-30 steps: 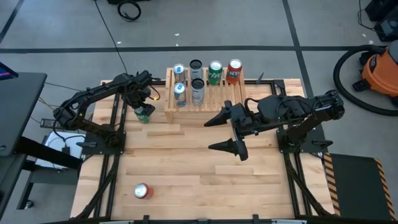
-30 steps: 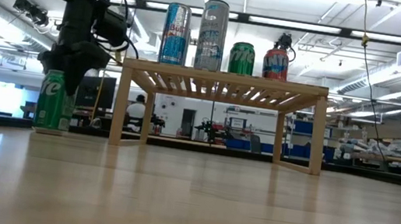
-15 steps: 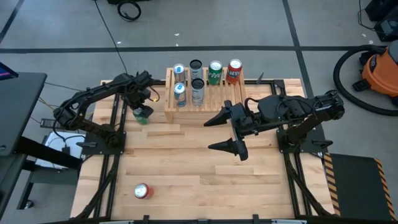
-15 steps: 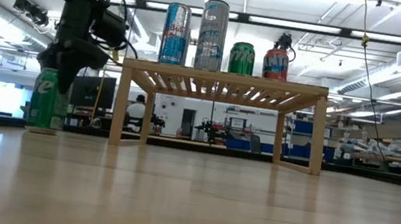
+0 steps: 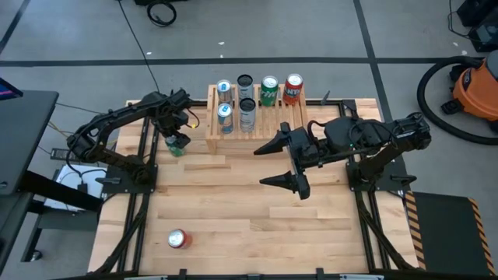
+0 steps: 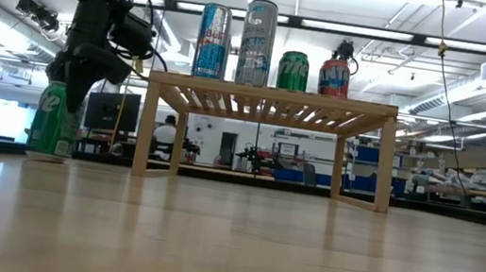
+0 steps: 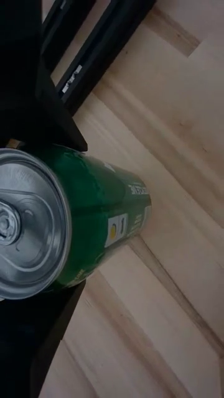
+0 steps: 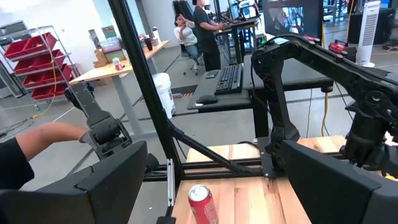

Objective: Place canned beverage on shelf
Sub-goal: Put the green soda can aligned with the other green soda can on the shelf

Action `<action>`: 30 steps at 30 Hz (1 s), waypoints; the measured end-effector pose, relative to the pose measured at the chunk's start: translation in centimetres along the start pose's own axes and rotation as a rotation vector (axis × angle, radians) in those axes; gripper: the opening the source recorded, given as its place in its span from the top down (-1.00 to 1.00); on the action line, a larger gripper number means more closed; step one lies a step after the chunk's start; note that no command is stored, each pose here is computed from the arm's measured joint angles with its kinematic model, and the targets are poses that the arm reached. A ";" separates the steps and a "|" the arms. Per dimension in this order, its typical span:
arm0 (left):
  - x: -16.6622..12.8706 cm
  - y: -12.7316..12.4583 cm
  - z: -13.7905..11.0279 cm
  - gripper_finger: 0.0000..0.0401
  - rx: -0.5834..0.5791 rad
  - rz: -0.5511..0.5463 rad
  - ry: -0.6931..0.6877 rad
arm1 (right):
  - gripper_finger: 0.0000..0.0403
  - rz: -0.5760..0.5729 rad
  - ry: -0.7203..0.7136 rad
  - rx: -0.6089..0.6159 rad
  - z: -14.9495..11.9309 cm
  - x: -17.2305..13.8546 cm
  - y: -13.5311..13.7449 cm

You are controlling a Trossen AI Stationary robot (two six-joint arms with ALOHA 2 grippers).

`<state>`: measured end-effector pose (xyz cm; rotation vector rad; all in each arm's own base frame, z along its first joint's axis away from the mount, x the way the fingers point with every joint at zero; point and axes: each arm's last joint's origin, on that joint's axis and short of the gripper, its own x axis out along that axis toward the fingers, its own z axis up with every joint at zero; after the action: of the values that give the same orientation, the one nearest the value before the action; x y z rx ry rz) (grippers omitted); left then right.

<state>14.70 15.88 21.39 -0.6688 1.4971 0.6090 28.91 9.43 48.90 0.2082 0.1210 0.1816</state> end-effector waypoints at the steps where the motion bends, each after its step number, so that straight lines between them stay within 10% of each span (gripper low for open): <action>1: 0.0 0.0 0.0 -0.63 0.000 0.000 0.000 | -0.88 -0.005 0.007 -0.002 -0.1 0.0 -0.1; 30: 0.0 -0.7 0.5 -0.63 0.095 0.005 -0.054 | -0.88 -0.299 0.473 0.096 -12.9 2.9 -3.8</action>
<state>15.53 15.80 21.40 -0.5719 1.4685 0.5520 30.58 8.82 35.21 0.2369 0.6282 -0.0763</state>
